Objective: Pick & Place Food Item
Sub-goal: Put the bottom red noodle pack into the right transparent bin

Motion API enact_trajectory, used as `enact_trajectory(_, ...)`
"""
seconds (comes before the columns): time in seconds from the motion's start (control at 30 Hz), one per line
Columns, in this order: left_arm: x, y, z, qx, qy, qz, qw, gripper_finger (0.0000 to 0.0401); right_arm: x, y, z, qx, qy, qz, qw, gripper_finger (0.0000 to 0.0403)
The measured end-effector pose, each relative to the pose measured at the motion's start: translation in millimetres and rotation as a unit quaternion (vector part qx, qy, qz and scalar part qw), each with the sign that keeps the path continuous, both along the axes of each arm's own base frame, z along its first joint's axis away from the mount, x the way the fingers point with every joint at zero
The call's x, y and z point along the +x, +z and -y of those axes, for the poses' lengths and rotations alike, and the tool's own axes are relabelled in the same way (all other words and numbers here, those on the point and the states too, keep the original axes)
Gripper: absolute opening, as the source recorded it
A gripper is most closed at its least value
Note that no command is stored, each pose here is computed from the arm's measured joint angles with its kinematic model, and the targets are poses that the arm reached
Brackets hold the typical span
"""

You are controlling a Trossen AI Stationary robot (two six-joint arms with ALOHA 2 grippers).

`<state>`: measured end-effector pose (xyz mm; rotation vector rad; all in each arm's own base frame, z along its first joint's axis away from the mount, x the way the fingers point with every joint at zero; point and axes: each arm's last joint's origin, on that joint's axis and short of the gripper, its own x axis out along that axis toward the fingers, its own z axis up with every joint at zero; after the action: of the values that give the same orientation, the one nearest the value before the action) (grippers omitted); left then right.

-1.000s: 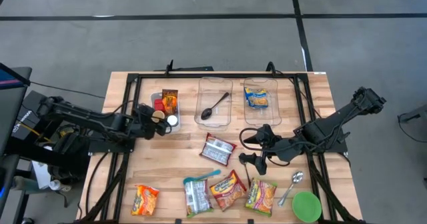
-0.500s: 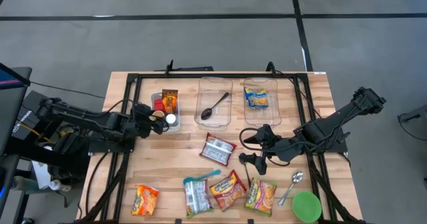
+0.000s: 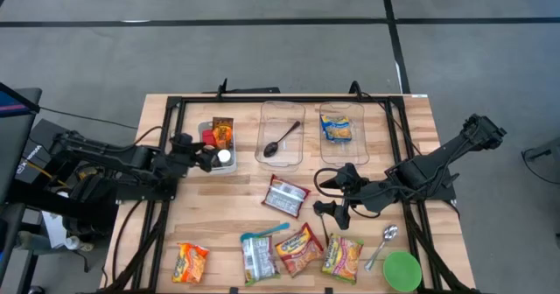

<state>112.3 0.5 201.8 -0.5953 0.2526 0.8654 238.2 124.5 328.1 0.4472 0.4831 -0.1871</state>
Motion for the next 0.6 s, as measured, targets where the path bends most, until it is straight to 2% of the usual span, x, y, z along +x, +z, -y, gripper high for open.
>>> enact_trajectory(0.13,-1,5,0,-0.006,0.0,0.034,0.999,0.0298,0,0,0,0.0,0.0,0.0,1.0,0.0337)
enact_trajectory(0.37,6,21,2,-0.036,-0.016,0.133,0.99,0.0298,0,0,0,0.0,0.0,0.0,1.0,0.0337)
enact_trajectory(0.5,12,33,5,-0.068,-0.052,0.203,0.975,0.0298,0,0,0,0.0,0.0,0.0,1.0,0.0337)
enact_trajectory(0.6,16,43,8,-0.094,-0.092,0.256,0.958,0.0298,0,0,0,0.0,0.0,0.0,1.0,0.0337)
